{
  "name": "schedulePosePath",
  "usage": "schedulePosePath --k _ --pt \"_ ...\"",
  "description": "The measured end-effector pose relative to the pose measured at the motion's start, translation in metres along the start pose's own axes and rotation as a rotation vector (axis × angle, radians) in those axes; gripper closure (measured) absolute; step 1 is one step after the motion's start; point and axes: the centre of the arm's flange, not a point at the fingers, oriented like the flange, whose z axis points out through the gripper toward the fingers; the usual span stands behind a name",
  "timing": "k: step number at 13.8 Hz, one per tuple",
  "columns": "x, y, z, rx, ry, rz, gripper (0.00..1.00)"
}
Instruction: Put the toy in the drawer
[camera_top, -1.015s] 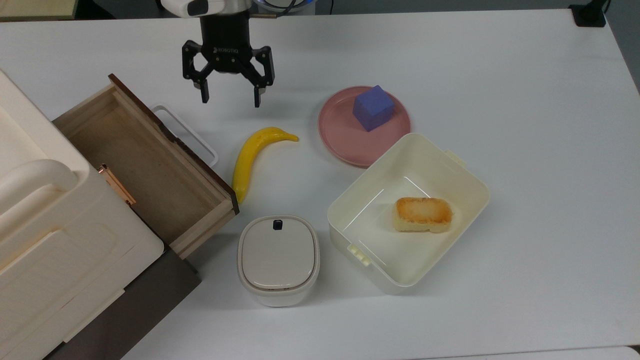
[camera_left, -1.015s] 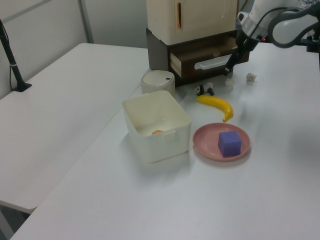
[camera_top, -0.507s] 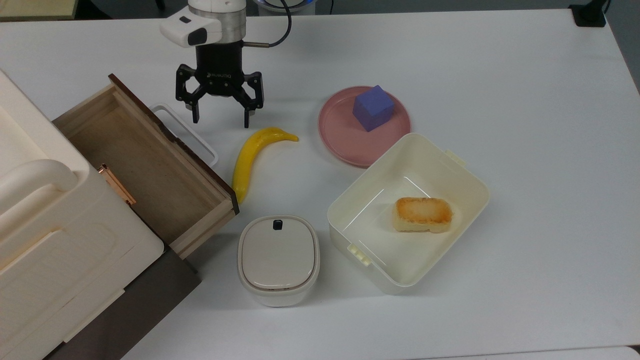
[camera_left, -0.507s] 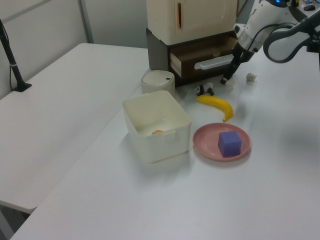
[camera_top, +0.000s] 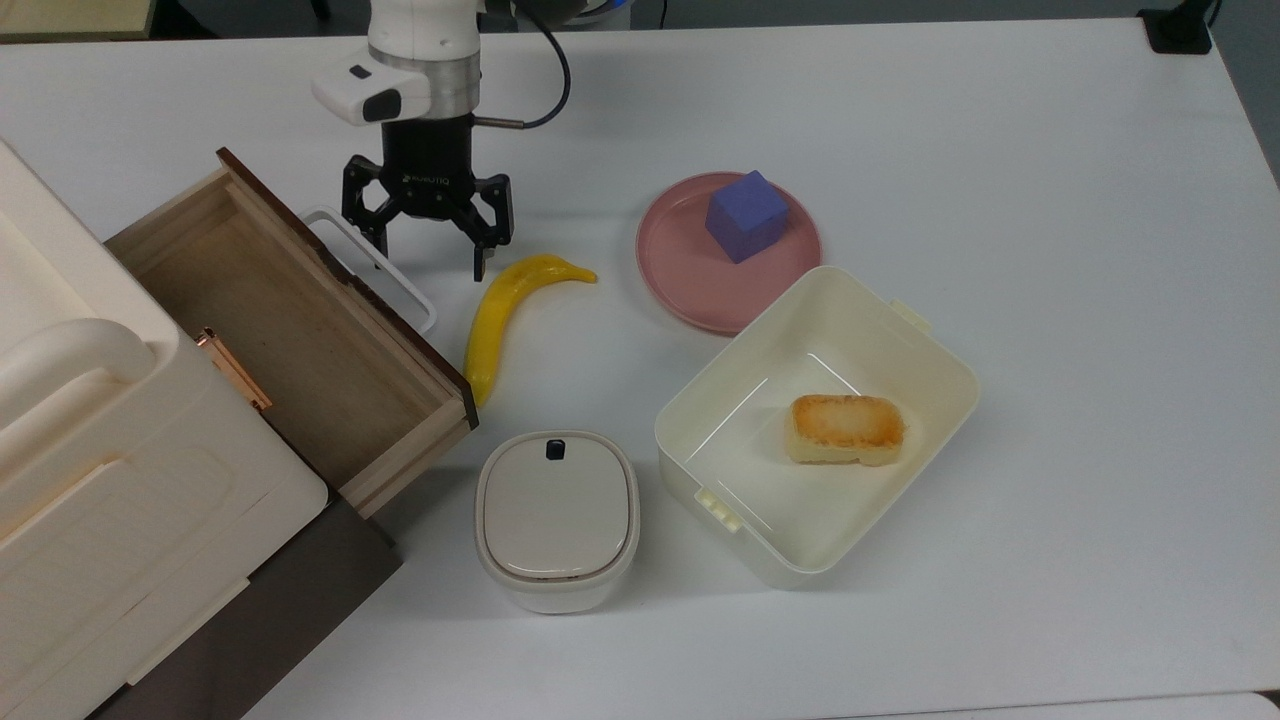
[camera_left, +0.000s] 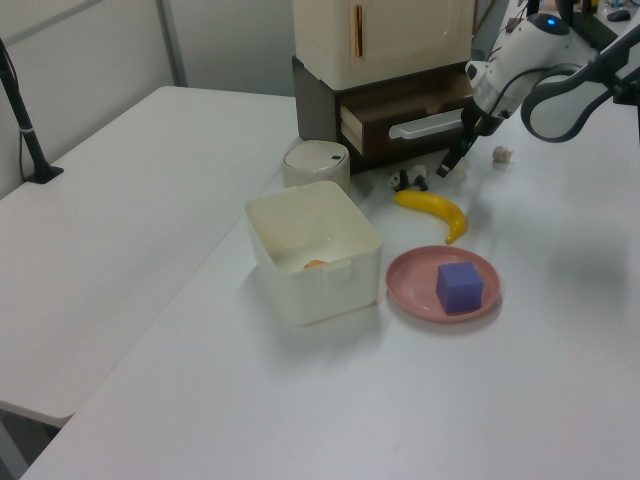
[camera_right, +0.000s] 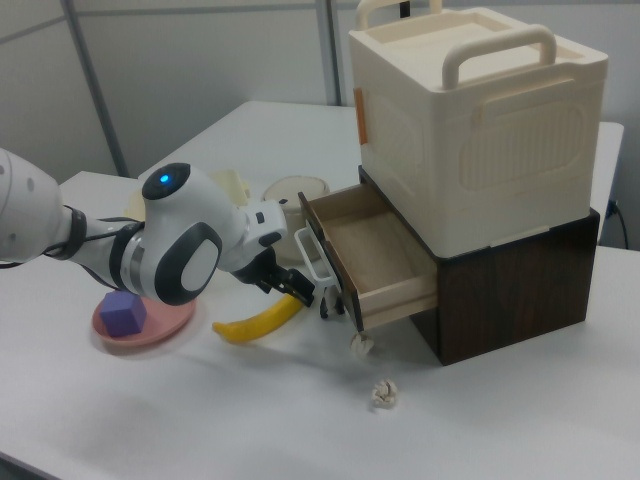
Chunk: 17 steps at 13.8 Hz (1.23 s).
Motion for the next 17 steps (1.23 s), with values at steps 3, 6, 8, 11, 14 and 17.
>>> schedulePosePath --k 3,6,8,11,14,17 --pt "-0.003 0.000 0.019 0.007 0.042 0.076 0.00" --pt "-0.005 -0.001 0.033 0.011 0.047 0.082 0.01" --pt "-0.007 -0.003 0.045 0.016 0.067 0.083 0.03" --pt "-0.007 -0.004 0.051 0.023 0.112 0.095 0.03" --pt "-0.014 -0.007 0.069 0.039 0.202 0.098 0.03" --pt "-0.016 -0.007 0.078 0.042 0.219 0.100 0.04"
